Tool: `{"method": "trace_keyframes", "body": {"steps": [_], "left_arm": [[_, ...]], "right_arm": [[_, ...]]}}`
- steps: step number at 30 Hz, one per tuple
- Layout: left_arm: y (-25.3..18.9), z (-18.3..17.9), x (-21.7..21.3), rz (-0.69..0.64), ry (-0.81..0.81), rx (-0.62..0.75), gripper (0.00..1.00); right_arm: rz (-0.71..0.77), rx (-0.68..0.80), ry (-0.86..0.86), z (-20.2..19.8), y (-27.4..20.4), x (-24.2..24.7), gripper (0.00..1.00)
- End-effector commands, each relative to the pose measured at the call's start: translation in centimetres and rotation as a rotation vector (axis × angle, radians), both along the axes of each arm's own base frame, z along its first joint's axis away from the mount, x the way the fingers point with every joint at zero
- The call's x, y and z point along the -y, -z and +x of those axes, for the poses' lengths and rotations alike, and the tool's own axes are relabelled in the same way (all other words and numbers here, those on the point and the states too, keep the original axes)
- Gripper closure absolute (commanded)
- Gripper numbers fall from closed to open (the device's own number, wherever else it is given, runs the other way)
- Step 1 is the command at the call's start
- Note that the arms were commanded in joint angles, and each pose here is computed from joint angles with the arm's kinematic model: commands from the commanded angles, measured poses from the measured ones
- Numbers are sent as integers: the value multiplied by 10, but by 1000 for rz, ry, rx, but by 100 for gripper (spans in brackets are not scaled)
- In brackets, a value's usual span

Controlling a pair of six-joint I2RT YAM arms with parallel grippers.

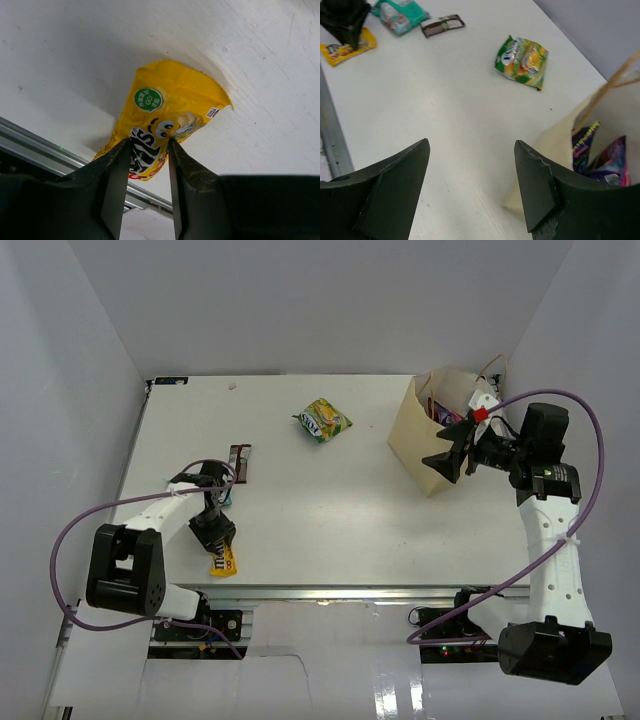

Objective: Place the snacks into the paper bag

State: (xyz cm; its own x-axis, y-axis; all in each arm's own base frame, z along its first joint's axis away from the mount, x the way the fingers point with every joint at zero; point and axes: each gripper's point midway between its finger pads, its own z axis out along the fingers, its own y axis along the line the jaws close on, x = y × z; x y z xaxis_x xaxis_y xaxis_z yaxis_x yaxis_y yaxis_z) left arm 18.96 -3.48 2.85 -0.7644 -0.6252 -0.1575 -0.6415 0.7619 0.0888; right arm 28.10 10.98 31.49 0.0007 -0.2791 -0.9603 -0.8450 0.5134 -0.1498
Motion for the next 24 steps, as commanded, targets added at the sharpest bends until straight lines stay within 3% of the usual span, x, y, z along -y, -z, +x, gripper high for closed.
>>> {"method": "trace_keyframes", "body": {"steps": [1, 7, 8, 13, 19, 24], "left_arm": [[1, 10, 8, -49, 22, 49, 56], [-12, 24, 27, -156, 76, 128, 92], [-17, 31, 33, -183, 103, 167, 94], [-68, 55, 84, -472, 240, 370, 98], [-144, 71, 143, -836, 449, 650, 98], [-169, 61, 167, -1000, 546, 692, 99]], "right_arm": [[70, 51, -238, -48, -26, -26, 26], [104, -85, -372, -81, -7, -65, 32], [95, -88, -376, -85, -4, -70, 33], [135, -247, -361, -81, 29, -100, 41], [159, -505, -310, -67, 76, -142, 37], [286, -753, -30, -34, 83, -178, 34]]}}
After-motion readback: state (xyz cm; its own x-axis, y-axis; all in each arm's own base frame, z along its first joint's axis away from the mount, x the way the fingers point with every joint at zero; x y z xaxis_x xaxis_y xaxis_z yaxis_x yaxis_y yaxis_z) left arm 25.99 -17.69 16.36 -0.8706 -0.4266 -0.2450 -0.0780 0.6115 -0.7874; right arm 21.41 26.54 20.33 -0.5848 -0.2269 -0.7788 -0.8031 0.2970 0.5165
